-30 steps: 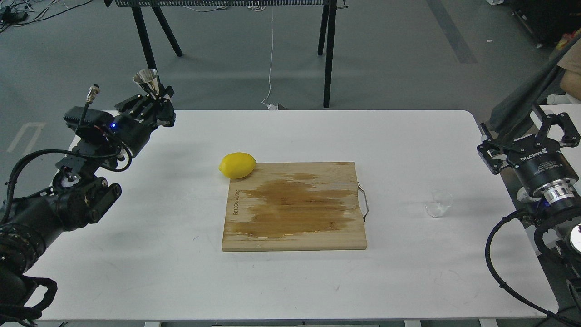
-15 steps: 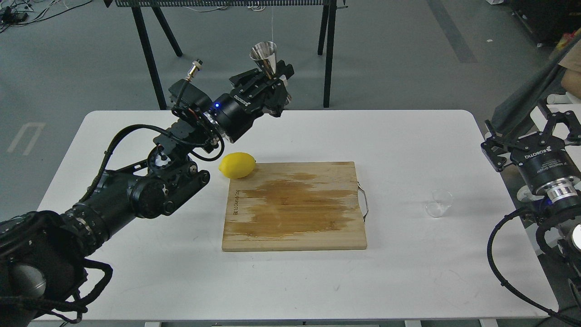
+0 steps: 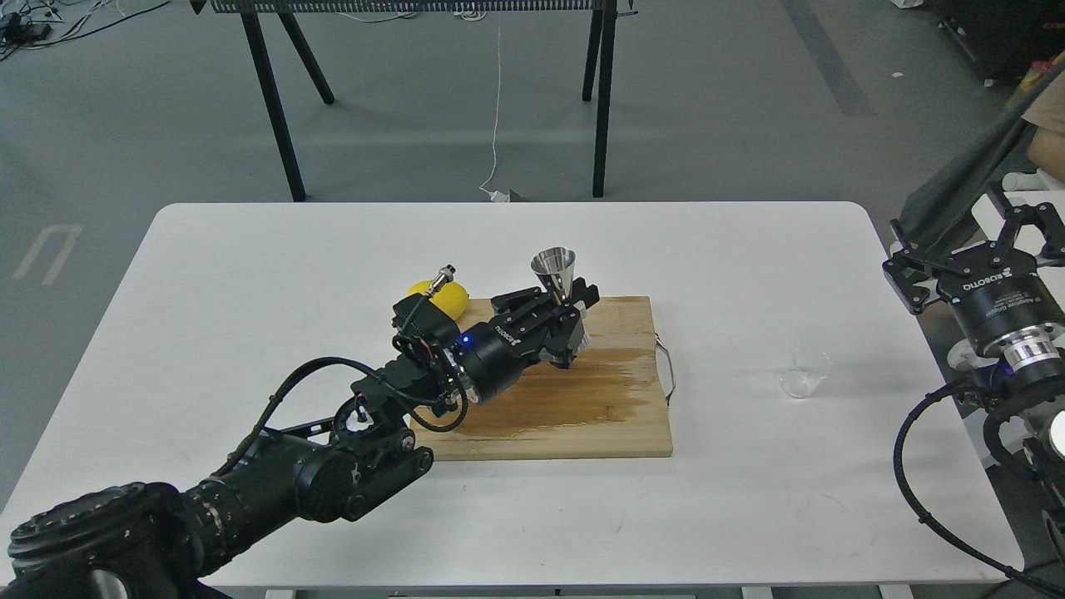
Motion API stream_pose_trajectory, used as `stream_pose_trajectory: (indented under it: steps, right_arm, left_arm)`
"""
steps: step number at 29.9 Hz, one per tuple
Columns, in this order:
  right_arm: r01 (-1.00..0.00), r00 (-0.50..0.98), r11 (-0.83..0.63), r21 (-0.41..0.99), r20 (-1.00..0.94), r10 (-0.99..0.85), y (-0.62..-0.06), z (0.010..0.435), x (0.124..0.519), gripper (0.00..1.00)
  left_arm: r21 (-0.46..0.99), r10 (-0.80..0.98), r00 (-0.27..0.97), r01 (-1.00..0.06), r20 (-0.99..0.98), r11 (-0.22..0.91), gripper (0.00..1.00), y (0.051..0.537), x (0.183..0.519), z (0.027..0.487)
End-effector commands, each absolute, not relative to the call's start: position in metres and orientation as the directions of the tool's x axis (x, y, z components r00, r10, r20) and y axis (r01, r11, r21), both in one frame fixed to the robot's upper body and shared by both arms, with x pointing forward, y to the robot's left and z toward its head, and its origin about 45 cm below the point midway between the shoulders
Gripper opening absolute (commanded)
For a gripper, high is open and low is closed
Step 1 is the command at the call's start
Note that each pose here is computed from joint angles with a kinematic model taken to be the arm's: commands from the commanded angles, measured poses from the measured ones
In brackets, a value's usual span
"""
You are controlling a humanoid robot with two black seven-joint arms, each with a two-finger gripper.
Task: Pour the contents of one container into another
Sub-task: 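Lift the jigger with the left gripper and carry it over the cutting board, then lower the jigger upright onto the cutting board and open the left gripper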
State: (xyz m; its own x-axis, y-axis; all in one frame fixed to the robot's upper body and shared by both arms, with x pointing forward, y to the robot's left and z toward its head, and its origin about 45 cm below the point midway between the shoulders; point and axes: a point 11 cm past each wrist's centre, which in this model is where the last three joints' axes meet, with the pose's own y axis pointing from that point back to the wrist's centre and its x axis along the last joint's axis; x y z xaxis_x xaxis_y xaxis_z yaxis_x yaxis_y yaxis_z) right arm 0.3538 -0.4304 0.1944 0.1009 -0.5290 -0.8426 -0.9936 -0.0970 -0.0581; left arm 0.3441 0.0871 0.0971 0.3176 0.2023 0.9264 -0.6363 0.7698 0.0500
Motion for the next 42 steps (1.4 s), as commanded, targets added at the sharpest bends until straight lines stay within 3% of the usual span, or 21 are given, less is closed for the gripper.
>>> stream_pose_trajectory:
  steps: [1,42]
  right_arm:
    - [-0.993,0.102,-0.098,-0.059,-0.842,-0.530,-0.431,0.195,0.354,0.99]
    - [-0.994,0.098,-0.099,-0.054,-0.848,-0.520,-0.427,0.191,0.353,0.99]
  left_arm:
    - [0.101,0.161,0.342,-0.635,0.926,0.766,0.10,0.095,0.337,0.081]
    - [0.160,0.136,0.364,-0.674,0.921,0.721,0.36,0.117,0.339,0.063]
